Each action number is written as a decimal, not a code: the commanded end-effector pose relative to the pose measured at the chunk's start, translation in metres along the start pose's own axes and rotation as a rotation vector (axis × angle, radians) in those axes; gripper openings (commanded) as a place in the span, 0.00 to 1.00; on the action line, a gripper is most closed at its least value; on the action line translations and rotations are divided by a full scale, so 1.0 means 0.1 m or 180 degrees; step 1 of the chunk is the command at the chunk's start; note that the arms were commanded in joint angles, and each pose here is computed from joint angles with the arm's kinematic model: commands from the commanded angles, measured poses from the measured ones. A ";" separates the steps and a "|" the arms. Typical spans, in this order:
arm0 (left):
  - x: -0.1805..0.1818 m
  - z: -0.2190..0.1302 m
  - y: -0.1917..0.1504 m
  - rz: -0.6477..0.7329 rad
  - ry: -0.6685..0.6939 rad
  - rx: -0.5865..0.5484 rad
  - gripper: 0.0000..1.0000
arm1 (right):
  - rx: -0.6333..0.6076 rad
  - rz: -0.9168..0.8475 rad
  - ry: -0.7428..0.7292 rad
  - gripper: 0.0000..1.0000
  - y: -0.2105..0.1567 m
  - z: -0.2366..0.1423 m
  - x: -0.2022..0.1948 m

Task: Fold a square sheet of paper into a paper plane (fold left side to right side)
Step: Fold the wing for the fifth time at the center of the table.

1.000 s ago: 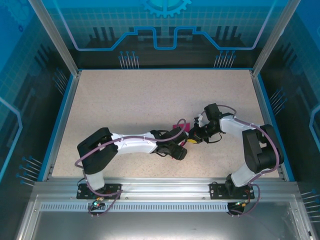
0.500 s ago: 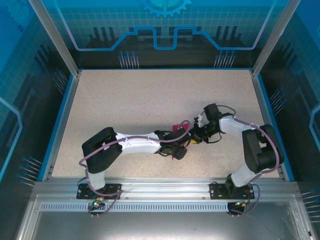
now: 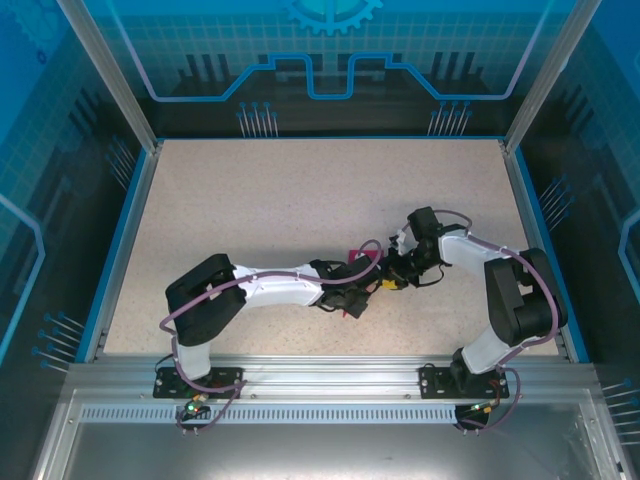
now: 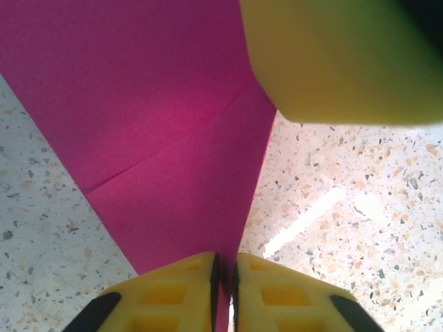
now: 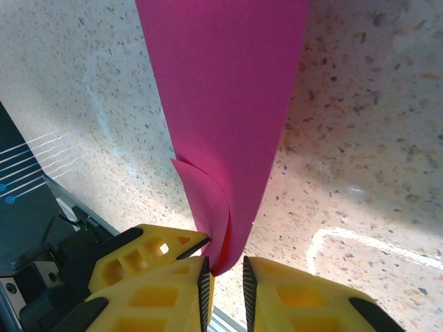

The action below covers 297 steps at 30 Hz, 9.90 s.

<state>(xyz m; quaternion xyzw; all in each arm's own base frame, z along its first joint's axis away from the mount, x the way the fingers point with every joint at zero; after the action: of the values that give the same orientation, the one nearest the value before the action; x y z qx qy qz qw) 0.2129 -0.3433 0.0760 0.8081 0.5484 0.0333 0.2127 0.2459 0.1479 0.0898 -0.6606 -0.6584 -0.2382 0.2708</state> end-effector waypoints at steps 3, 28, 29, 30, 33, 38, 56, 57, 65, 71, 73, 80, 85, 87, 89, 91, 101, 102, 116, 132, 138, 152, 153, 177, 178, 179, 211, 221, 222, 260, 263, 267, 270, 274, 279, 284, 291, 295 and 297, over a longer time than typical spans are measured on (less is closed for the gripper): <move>-0.03 0.02 -0.01 0.0038 -0.0026 0.0064 0.11 | -0.0156 -0.0286 -0.0021 0.31 0.07 -0.24 0.22; 0.44 -0.22 0.22 -0.1396 -0.1690 -0.0099 0.01 | -0.0899 -0.0831 -0.0072 0.51 0.20 -0.16 0.15; 0.46 -0.23 0.22 -0.1455 -0.1730 -0.0113 0.01 | -0.0878 -0.0879 -0.0064 0.52 0.20 -0.11 0.19; 0.48 -0.23 0.23 -0.1508 -0.1762 -0.0127 0.00 | -0.0874 -0.0912 -0.0073 0.53 0.23 -0.08 0.22; 0.55 -0.21 0.22 -0.1668 -0.1810 -0.0133 0.00 | -0.0841 -0.0976 -0.0079 0.55 0.27 0.01 0.28; 0.63 -0.14 0.18 -0.1904 -0.1863 -0.0111 0.00 | -0.0784 -0.0960 -0.0055 0.55 0.36 0.16 0.30; 0.87 0.08 0.11 -0.2487 -0.2056 0.0012 0.00 | -0.0629 -0.0854 -0.0066 0.48 0.55 0.52 0.30; 0.87 0.09 0.10 -0.2515 -0.2070 0.0026 0.00 | -0.0609 -0.0843 -0.0076 0.47 0.55 0.54 0.28; 0.90 0.14 0.10 -0.2615 -0.2141 0.0036 0.00 | -0.0635 -0.0897 -0.0087 0.46 0.68 0.58 0.38; 0.90 0.14 0.10 -0.2638 -0.2167 0.0032 0.00 | -0.0620 -0.0871 -0.0109 0.43 0.76 0.63 0.37; 0.89 0.13 0.11 -0.2634 -0.2181 0.0034 0.00 | -0.0603 -0.0865 -0.0121 0.42 0.77 0.65 0.37; 0.89 0.13 0.13 -0.2632 -0.2193 0.0031 0.11 | -0.0485 -0.0761 -0.0224 0.40 0.76 0.74 0.28; 0.90 0.05 0.14 -0.2581 -0.2170 -0.0001 0.25 | -0.0438 -0.0739 -0.0253 0.39 0.76 0.77 0.26; 0.93 0.00 0.14 -0.2577 -0.2137 -0.0019 0.29 | -0.0435 -0.0741 -0.0252 0.39 0.76 0.77 0.26; 0.98 -0.06 0.15 -0.2581 -0.2106 -0.0071 0.31 | -0.0436 -0.0749 -0.0251 0.39 0.76 0.77 0.26; 1.04 -0.14 0.17 -0.2616 -0.2116 -0.0118 0.33 | -0.0429 -0.0746 -0.0244 0.39 0.75 0.78 0.25; 1.22 -0.11 0.46 -0.2822 -0.2102 -0.0097 0.34 | -0.0429 -0.0773 -0.0217 0.38 0.74 0.77 0.27; 1.23 -0.07 0.47 -0.2855 -0.2092 -0.0083 0.33 | -0.0433 -0.0775 -0.0213 0.38 0.75 0.77 0.27; 1.25 0.19 0.64 -0.2919 -0.2270 0.0031 0.26 | -0.0491 -0.0823 -0.0130 0.37 0.73 0.69 0.36; 1.23 0.26 0.65 -0.2919 -0.2370 0.0063 0.26 | -0.0503 -0.0811 -0.0072 0.37 0.73 0.68 0.39; 1.22 0.26 0.65 -0.2908 -0.2395 0.0066 0.25 | -0.0518 -0.0796 -0.0015 0.36 0.73 0.67 0.41; 1.19 0.25 0.67 -0.2887 -0.2479 0.0030 0.17 | -0.0495 -0.0772 -0.0014 0.36 0.71 0.67 0.41; 1.20 0.25 0.67 -0.2888 -0.2476 0.0023 0.15 | -0.0493 -0.0779 -0.0019 0.37 0.71 0.67 0.41; 1.35 0.15 0.58 -0.2871 -0.2207 -0.0125 0.00 | -0.0690 -0.0801 0.0002 0.48 0.75 0.37 0.40; 1.36 0.15 0.57 -0.2874 -0.2201 -0.0131 0.00 | -0.0691 -0.0800 0.0001 0.48 0.75 0.36 0.40; 1.36 0.16 0.56 -0.2877 -0.2191 -0.0130 0.00 | -0.0691 -0.0800 -0.0003 0.48 0.74 0.35 0.40; 1.44 0.30 0.42 -0.2981 -0.2040 -0.0081 0.00 | -0.0675 -0.0840 -0.0007 0.45 0.70 0.36 0.42; 1.44 0.34 0.43 -0.2986 -0.2034 -0.0059 0.00 | -0.0631 -0.0886 0.0166 0.37 0.73 0.48 0.58; 1.45 0.34 0.43 -0.2994 -0.2030 -0.0058 0.00 | -0.0628 -0.0900 0.0177 0.36 0.73 0.49 0.60; 1.52 0.31 0.40 -0.2981 -0.1784 -0.0110 0.00 | -0.0517 -0.0939 -0.0046 0.36 0.78 0.65 0.56; 1.50 0.28 0.44 -0.2924 -0.1812 -0.0127 0.00 | -0.0574 -0.1002 -0.0059 0.38 0.78 0.55 0.61; 1.48 0.25 0.49 -0.2855 -0.1844 -0.0133 0.00 | -0.0668 -0.1018 -0.0069 0.40 0.75 0.42 0.61; 1.47 0.23 0.52 -0.2818 -0.1862 -0.0136 0.00 | -0.0699 -0.1007 -0.0099 0.41 0.74 0.36 0.57; 1.46 0.20 0.56 -0.2776 -0.1886 -0.0157 0.00 | -0.0730 -0.0973 -0.0105 0.41 0.76 0.31 0.51; 1.45 0.17 0.61 -0.2721 -0.1875 -0.0172 0.00 | -0.0737 -0.0959 -0.0134 0.42 0.75 0.30 0.47; 1.45 0.17 0.64 -0.2697 -0.1864 -0.0174 0.00 | -0.0722 -0.0953 -0.0141 0.42 0.74 0.32 0.44; 1.47 0.21 0.65 -0.2702 -0.1844 -0.0155 0.00 | -0.0730 -0.0972 -0.0014 0.41 0.74 0.32 0.50; 1.49 0.25 0.66 -0.2723 -0.1842 -0.0145 0.00 | -0.0739 -0.0979 0.0082 0.40 0.77 0.36 0.58; 1.49 0.26 0.67 -0.2725 -0.1846 -0.0139 0.00 | -0.0727 -0.0990 0.0113 0.39 0.79 0.40 0.62</move>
<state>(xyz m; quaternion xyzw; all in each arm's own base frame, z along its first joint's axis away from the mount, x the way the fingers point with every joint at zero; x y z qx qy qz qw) 0.3275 -0.2410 0.0505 0.4828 0.7463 -0.2805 0.3623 0.3214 0.2131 0.0934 -0.5816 -0.7197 -0.3468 0.1536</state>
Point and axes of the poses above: each hand's point on the last joint's axis, 136 mm out from that joint toward the fingers, its own z axis out along the fingers, its own x axis along the line the jaws close on, y = z × x, the point moved 5 cm from there along -z, back along the fingers, and after that the axes turned 11 degrees about -z, right-handed, at the moved point
